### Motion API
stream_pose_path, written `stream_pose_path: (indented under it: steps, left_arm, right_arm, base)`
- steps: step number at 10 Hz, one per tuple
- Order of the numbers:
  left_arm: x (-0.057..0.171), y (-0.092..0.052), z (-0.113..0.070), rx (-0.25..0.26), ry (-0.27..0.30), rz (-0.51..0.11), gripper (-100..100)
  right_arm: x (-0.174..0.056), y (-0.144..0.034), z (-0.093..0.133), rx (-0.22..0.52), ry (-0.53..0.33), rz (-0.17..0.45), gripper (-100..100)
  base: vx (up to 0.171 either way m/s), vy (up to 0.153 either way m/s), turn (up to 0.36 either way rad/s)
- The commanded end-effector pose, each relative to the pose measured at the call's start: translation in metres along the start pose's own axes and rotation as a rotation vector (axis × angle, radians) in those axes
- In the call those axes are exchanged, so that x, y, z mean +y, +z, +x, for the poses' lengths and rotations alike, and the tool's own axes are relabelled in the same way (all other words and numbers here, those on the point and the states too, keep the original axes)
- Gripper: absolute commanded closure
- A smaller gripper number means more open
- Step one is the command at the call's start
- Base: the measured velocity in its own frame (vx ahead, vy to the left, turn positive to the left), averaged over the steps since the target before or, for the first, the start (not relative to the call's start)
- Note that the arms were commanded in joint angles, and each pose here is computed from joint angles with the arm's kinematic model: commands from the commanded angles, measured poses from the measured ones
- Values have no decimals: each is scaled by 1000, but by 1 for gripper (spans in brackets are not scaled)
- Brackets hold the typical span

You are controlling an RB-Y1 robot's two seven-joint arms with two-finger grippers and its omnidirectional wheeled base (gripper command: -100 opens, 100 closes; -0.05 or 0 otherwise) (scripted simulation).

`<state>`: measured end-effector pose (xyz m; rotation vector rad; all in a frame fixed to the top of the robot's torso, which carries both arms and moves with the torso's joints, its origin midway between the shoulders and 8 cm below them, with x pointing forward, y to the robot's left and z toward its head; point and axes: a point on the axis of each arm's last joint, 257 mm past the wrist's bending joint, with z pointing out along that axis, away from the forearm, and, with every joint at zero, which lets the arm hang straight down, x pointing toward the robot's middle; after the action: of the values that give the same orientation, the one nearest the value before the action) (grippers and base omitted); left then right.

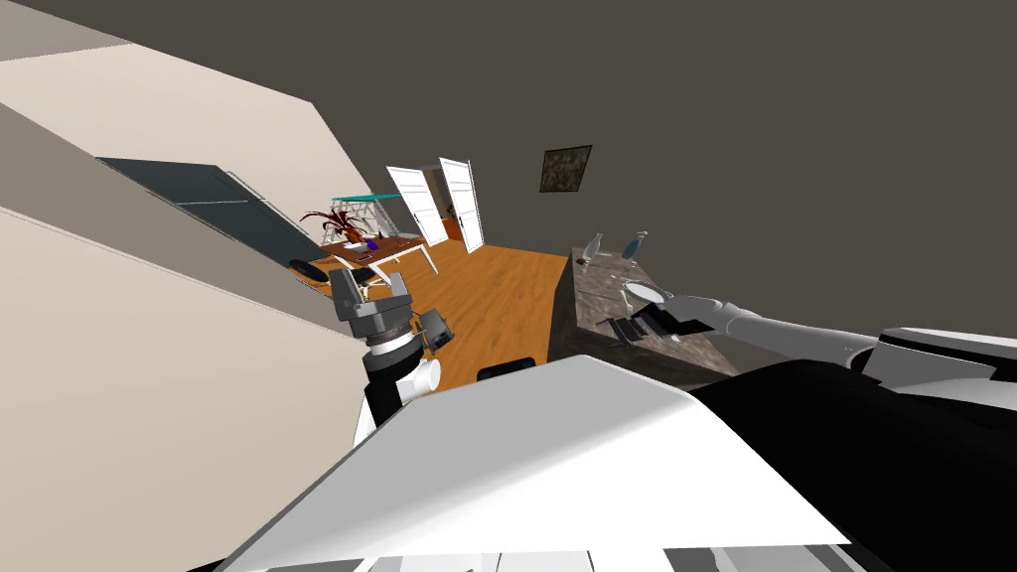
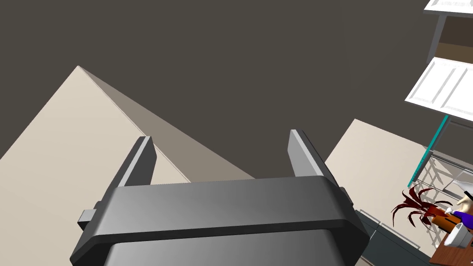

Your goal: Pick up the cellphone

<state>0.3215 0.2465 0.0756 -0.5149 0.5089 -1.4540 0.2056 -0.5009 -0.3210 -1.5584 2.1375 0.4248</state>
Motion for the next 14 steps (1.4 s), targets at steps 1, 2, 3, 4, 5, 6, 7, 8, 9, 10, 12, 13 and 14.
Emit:
stream_pose_path:
  steps: [1, 2, 3, 4, 5, 6, 7, 8, 9, 10, 12, 13, 14]
  left_arm:
    - [0, 0, 0, 0, 0, 0, 0]
    - [0, 0, 0, 0, 0, 0, 0]
    - [0, 0, 0, 0, 0, 0, 0]
    - [0, 0, 0, 0, 0, 0, 0]
    - [0, 0, 0, 0, 0, 0, 0]
    - [0, 0, 0, 0, 0, 0, 0]
    - [0, 0, 0, 0, 0, 0, 0]
    - [0, 0, 0, 0, 0, 0, 0]
    - [0, 0, 0, 0, 0, 0, 0]
    - [0, 0, 0, 0, 0, 0, 0]
    - [0, 0, 0, 0, 0, 0, 0]
    - [0, 0, 0, 0, 0, 0, 0]
    - [0, 0, 0, 0, 0, 0, 0]
  right_arm:
    - [1, -21, 25, 78, -1, -8, -100]
    - [2, -40, 43, 143, -8, -19, -100]
    - [1, -44, 48, 153, 3, -11, -100]
    - [2, -64, 65, 216, -2, -20, -100]
    - [2, -68, 70, 227, 10, -11, -100]
    - [2, -91, 87, 293, 14, -14, -100]
    - [2, -91, 87, 293, 14, -14, -100]
    - [3, -114, 101, 353, 18, -16, -100]
    - [3, -113, 100, 351, 17, -17, -100]
    - [4, -135, 113, 407, 22, -17, -100]
    - [4, -155, 122, 456, 26, -18, -100]
    - [5, -173, 130, 497, 30, -17, -100]
    - [5, -173, 130, 497, 30, -17, -100]
  base:
    - [54, 12, 29]
    - [101, 11, 43]
    - [86, 12, 25]
    - [82, 4, 29]
    - [60, -1, 21]
    - [67, -5, 19]
    - [52, -8, 12]
    - [47, -14, 23]
    - [43, -18, 9]
    - [55, -20, 19]
    - [39, -26, 8]
    - [54, -65, 12]
    - [48, -60, 9]
